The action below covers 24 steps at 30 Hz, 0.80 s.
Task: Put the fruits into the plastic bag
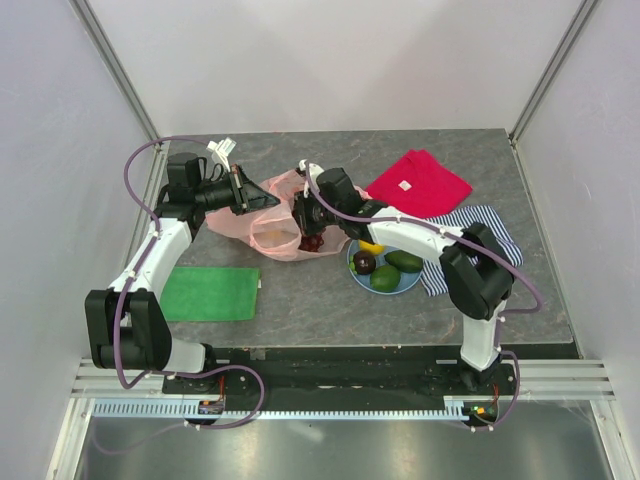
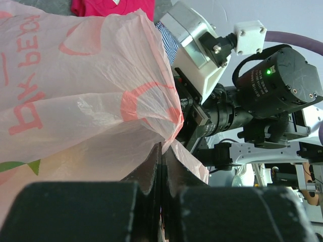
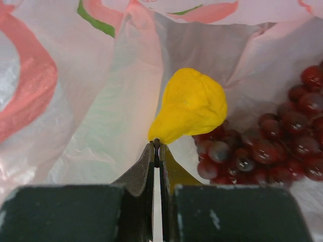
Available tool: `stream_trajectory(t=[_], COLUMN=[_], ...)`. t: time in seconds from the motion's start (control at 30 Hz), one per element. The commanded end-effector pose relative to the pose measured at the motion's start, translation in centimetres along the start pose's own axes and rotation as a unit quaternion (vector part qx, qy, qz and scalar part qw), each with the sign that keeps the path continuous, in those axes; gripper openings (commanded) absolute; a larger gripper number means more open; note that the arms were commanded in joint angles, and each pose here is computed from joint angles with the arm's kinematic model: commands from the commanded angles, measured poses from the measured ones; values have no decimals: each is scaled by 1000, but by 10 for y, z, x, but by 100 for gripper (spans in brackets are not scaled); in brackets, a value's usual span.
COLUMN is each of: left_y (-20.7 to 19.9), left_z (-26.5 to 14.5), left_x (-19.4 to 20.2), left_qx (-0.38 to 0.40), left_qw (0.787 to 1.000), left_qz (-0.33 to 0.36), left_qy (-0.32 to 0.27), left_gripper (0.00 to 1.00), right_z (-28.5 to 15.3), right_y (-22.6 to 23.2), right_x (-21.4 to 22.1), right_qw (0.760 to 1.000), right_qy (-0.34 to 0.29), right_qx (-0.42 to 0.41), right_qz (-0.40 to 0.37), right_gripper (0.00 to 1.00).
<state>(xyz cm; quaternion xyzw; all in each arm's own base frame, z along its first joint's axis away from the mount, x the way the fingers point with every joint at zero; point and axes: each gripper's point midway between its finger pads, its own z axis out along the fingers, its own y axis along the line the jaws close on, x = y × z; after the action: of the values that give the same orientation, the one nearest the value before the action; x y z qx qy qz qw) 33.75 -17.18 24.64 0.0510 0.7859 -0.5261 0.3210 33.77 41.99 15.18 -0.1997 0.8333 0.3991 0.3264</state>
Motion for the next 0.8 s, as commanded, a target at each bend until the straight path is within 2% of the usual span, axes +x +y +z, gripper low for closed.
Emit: stream_trajectory(t=[0.0,0.2,0.4,0.6,0.63,0.7,0.77], left_y=[-13,-14,-14,-17,-16,-16,-16], left_z=[-3,-3,-3,-4,-4,-4,-4], left_x=[-6,-6,-6,-6,-6,-6,-6], left_qx=[20,21,21,23,23,22,23], left_qw=[999,999,999,999,999,999,999], left_qz=[36,37,37,40,40,39,39], left_qy=[-5,-5,-5,-6,-5,-6,-6], left_gripper=[2,1,1,2,2,2,2], right_z=[11,28,30,23,23,22,21], right_y=[21,3,-11,-20,-21,-22,-25], right_x=[-16,3,5,8,9,9,8], right_qw=[999,999,1000,999,999,999,999], right_qy=[-18,9,7,15,15,14,13], right_qx=[-47,-29,7,34,35,39,50], right_qz=[3,19,17,0,0,-2,-3], right_gripper=[0,0,10,30,37,44,48])
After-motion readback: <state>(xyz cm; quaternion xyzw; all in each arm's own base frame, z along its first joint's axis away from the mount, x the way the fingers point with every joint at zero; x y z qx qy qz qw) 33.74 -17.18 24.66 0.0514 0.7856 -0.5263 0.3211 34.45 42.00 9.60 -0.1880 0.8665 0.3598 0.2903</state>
